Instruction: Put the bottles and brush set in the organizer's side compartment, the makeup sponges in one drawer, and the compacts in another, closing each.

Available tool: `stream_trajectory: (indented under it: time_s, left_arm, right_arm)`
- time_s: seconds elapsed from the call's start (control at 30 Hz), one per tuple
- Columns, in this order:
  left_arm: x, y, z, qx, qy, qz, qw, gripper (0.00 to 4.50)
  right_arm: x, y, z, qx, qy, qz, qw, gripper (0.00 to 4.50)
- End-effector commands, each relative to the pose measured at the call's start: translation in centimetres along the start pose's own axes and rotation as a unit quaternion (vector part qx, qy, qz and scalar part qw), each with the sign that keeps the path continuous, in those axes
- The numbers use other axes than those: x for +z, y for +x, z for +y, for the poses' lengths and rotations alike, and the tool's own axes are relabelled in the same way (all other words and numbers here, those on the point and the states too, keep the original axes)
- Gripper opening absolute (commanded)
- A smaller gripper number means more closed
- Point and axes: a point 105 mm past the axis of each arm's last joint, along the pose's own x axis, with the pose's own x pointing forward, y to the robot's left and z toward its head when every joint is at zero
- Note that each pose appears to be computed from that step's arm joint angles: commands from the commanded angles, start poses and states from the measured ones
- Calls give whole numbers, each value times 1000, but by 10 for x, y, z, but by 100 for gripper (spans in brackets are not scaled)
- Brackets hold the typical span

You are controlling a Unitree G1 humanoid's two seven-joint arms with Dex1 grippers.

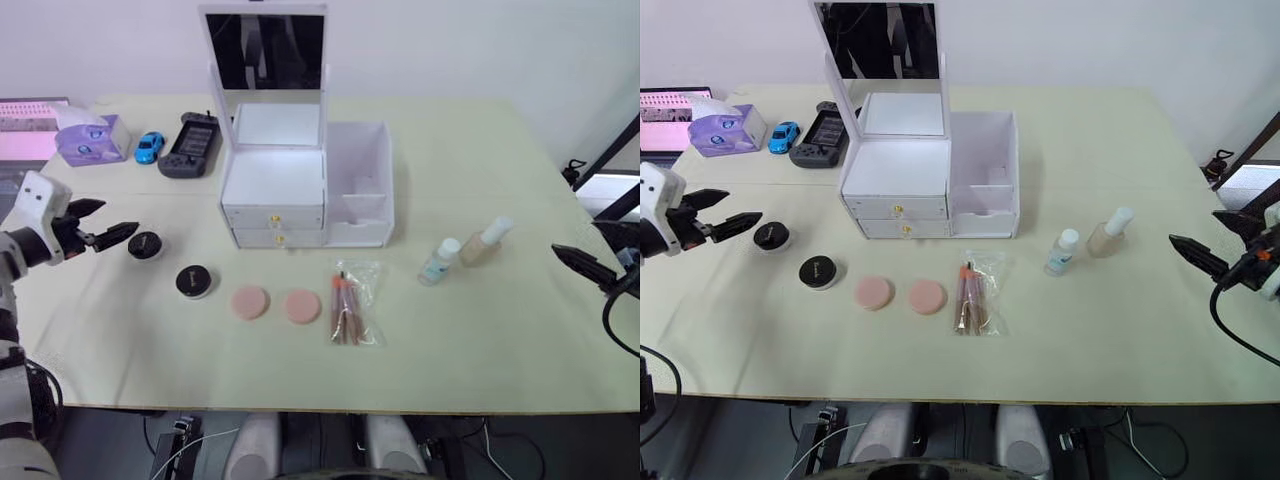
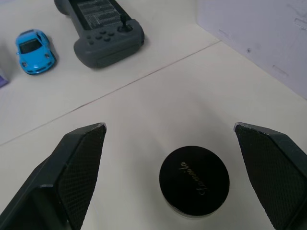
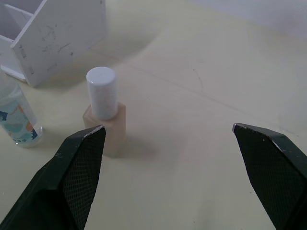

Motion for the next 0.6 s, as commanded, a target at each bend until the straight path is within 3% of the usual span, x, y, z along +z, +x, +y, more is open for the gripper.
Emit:
stream_trajectory:
  time_s: [0.03,0.6]
  left_arm:
    - [16,-6,8,17,12,-23,1000,450]
    - [19,-30,7,-12,0,-47,999,450]
  right_arm:
    - [17,-4,-2,-3,-25,-26,999,447]
    - [36,-1,-3,31,-22,-58,998,447]
